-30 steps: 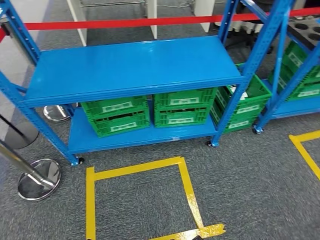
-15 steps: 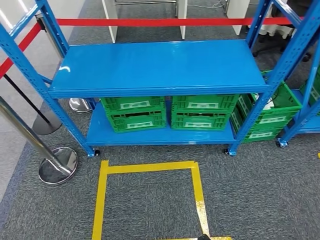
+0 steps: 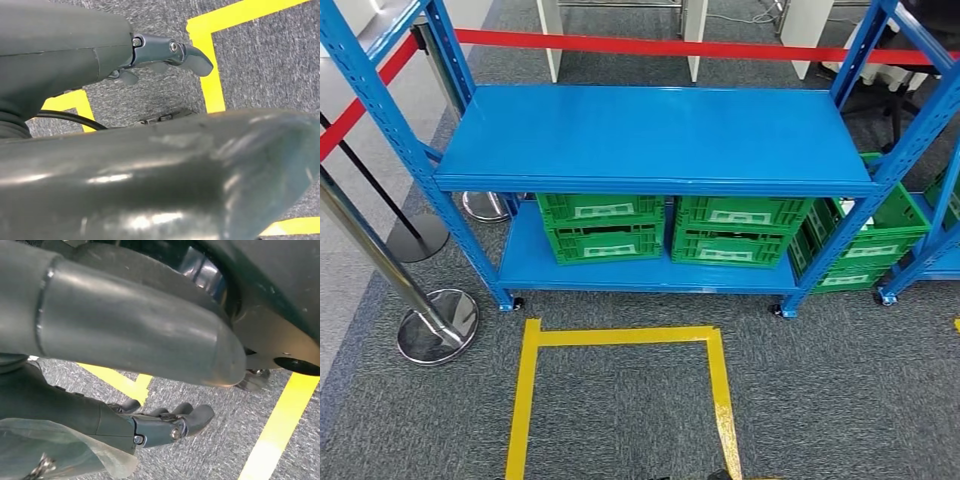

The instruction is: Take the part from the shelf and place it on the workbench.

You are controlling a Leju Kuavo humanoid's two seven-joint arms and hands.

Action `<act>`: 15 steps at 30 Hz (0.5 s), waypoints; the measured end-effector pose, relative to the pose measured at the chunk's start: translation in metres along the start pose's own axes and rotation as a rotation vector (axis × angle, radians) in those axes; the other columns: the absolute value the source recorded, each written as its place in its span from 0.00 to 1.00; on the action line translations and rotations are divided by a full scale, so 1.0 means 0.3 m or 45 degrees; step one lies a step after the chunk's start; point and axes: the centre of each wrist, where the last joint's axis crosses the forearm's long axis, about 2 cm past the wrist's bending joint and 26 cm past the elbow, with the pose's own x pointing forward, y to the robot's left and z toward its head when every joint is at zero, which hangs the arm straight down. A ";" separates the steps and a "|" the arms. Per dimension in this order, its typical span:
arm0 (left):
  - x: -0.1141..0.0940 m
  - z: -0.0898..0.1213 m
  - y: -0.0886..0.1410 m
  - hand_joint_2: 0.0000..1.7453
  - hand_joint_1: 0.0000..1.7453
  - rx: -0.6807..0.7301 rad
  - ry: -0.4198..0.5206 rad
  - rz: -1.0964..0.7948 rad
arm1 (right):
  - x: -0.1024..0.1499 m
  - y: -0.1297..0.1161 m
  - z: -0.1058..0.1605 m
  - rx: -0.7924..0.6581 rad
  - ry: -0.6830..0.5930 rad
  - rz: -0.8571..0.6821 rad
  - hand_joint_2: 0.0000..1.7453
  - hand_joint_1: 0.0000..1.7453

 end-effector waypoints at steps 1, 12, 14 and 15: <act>-0.001 0.000 -0.001 0.00 0.00 0.000 0.002 0.001 | 0.001 -0.001 0.000 0.000 0.000 0.001 0.00 0.00; 0.002 -0.001 -0.001 0.00 0.00 0.003 0.004 0.006 | 0.007 -0.001 -0.001 -0.003 -0.002 0.001 0.00 0.00; -0.001 0.000 0.000 0.00 0.00 0.003 0.006 0.006 | 0.006 0.000 -0.001 -0.003 -0.001 0.000 0.00 0.00; -0.001 0.001 0.000 0.00 0.00 0.004 0.007 0.006 | 0.005 0.000 -0.001 -0.003 0.000 0.000 0.00 0.00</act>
